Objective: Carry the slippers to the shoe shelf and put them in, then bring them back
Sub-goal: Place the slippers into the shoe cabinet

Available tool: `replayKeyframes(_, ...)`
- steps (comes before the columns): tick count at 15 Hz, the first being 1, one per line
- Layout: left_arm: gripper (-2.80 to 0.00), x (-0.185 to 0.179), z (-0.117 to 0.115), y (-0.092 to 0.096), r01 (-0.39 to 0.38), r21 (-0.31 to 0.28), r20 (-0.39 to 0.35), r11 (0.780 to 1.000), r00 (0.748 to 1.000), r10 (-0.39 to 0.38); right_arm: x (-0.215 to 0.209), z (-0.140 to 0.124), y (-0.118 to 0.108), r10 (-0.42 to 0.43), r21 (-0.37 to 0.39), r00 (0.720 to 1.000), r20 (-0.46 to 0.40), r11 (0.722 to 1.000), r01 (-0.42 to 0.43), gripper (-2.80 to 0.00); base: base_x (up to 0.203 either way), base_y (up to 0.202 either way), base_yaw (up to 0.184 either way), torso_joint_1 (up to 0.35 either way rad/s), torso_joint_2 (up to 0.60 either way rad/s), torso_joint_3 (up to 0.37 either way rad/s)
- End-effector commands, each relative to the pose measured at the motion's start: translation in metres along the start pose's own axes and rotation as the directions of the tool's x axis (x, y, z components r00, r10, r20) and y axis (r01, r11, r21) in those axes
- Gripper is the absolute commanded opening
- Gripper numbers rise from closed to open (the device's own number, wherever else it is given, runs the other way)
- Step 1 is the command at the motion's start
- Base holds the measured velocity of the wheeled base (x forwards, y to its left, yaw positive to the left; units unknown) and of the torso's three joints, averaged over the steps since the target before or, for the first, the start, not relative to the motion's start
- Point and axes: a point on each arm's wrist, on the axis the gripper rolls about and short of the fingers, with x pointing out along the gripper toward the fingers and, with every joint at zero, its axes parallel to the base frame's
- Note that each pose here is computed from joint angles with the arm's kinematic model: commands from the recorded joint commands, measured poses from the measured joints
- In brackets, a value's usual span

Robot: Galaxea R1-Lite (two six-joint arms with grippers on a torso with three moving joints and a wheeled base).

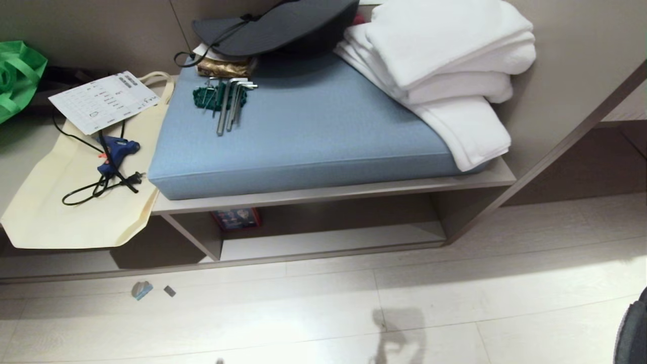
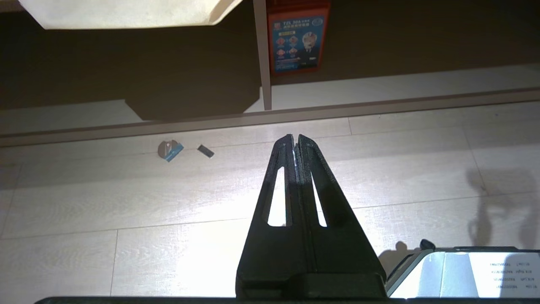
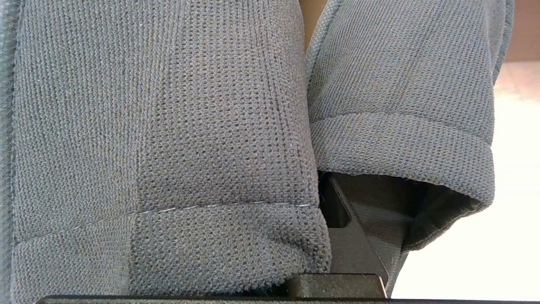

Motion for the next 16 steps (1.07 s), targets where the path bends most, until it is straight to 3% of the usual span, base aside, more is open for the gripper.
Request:
replayKeyframes(1,-2.8,0.0001,0.0,0.0,-0.001,-0.001,-0.002,1.0,1.0,0.001,0.0001,0.0,0.0,0.0,0.0,1.0,-0.001,1.0,0.0,-2.8,0.0,0.0,0.0,-0.001,0.0,-0.186)
replayKeyframes(16,-2.8,0.0001,0.0,0.0,-0.001,-0.001,-0.002,1.0,1.0,0.001,0.0001,0.0,0.0,0.0,0.0,1.0,-0.001,1.0,0.0,-2.8,0.0,0.0,0.0,0.002,0.0,-0.196)
